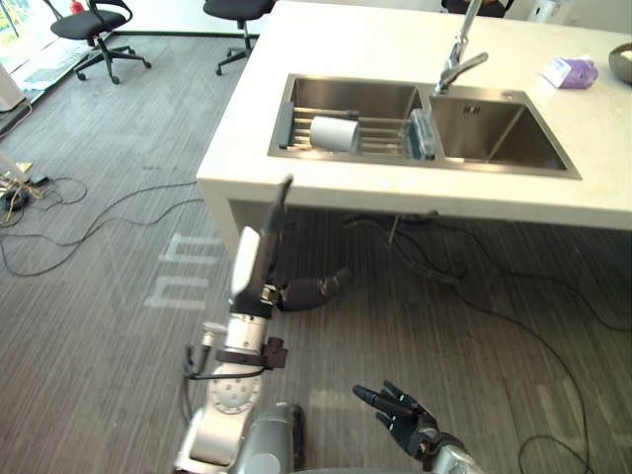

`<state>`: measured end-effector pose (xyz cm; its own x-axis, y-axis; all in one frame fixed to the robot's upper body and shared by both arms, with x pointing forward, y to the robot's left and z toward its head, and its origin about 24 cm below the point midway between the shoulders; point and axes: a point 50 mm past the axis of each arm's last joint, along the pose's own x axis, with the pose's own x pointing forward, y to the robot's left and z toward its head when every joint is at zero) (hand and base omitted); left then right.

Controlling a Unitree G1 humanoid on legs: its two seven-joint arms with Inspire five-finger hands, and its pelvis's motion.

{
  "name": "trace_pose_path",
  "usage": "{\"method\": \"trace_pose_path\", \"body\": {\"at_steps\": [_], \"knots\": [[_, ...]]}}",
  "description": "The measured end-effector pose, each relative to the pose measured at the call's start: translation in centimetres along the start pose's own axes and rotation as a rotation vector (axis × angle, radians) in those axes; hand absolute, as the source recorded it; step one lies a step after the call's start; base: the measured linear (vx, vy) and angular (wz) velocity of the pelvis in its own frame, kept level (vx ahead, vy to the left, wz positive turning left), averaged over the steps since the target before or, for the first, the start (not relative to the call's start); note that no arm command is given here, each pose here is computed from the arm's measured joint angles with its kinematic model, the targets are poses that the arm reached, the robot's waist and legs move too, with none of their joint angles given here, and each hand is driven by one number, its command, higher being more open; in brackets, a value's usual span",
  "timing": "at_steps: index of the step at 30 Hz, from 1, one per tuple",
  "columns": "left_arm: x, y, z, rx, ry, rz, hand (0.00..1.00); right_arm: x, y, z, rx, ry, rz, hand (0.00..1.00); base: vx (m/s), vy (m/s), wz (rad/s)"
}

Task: Walk over to the sink, pick up the cup, carry it to the dishwasher, place the cup inside the dishwasher, then close the dishwasher door

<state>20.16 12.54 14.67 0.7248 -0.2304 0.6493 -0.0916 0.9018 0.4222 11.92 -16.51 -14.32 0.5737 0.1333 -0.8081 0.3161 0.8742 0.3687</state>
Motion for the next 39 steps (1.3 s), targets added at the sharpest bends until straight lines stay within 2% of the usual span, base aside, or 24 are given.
{"method": "trace_pose_path", "body": {"at_steps": [3, 7, 11, 14, 19, 21, 25, 28, 30, 34, 39], "knots": [[1.7, 1.1, 2.9, 0.026, -0.239, 0.003, 1.0, 0.2, 0.8, -1.1, 0.011, 0.039, 0.009, 1.0, 0.42, 0.135, -0.11], [1.7, -0.4, 3.0, 0.0, -0.247, -0.057, 1.0, 0.4, 1.5, -0.5, -0.019, 0.01, 0.03, 1.0, 0.29, 0.04, -0.23], [2.1, -2.2, 0.9, 0.061, -0.142, -0.235, 1.0, 0.6, 1.8, -0.3, -0.024, -0.002, 0.042, 1.0, 0.23, -0.142, -0.13], [2.1, -3.1, -0.3, 0.067, -0.034, -0.311, 1.0, 0.6, 1.7, -0.7, -0.025, 0.031, 0.049, 1.0, 0.25, -0.256, -0.28], [2.9, -7.0, -2.5, 0.071, 0.116, -0.508, 1.0, 0.5, 1.1, -0.1, -0.04, 0.062, 0.042, 1.0, 0.17, -0.223, -0.15], [3.3, -7.2, -2.8, 0.104, 0.136, -0.537, 1.0, 0.4, 0.7, 0.1, -0.046, 0.076, 0.035, 1.0, -0.01, -0.104, -0.02], [5.3, -6.2, -4.4, 0.23, 0.164, -0.555, 1.0, 0.4, 0.4, 0.0, -0.046, 0.115, 0.031, 1.0, -0.08, -0.058, 0.04], [7.5, -3.8, -6.6, 0.384, 0.232, -0.55, 1.0, 0.4, 0.2, 0.1, -0.048, 0.143, 0.043, 1.0, -0.09, -0.017, 0.0], [9.3, -1.1, -8.0, 0.447, 0.315, -0.477, 1.0, 0.5, 0.1, 0.3, -0.051, 0.149, 0.053, 1.0, -0.07, -0.004, 0.02], [11.8, 2.2, -7.7, 0.503, 0.346, -0.393, 1.0, 0.0, -0.5, 1.1, -0.1, 0.139, 0.096, 1.0, 0.04, -0.054, 0.16], [12.6, 2.2, -7.0, 0.484, 0.323, -0.447, 1.0, -0.5, -2.1, 1.1, -0.116, 0.183, 0.067, 1.0, 0.11, -0.001, 0.16]]}}
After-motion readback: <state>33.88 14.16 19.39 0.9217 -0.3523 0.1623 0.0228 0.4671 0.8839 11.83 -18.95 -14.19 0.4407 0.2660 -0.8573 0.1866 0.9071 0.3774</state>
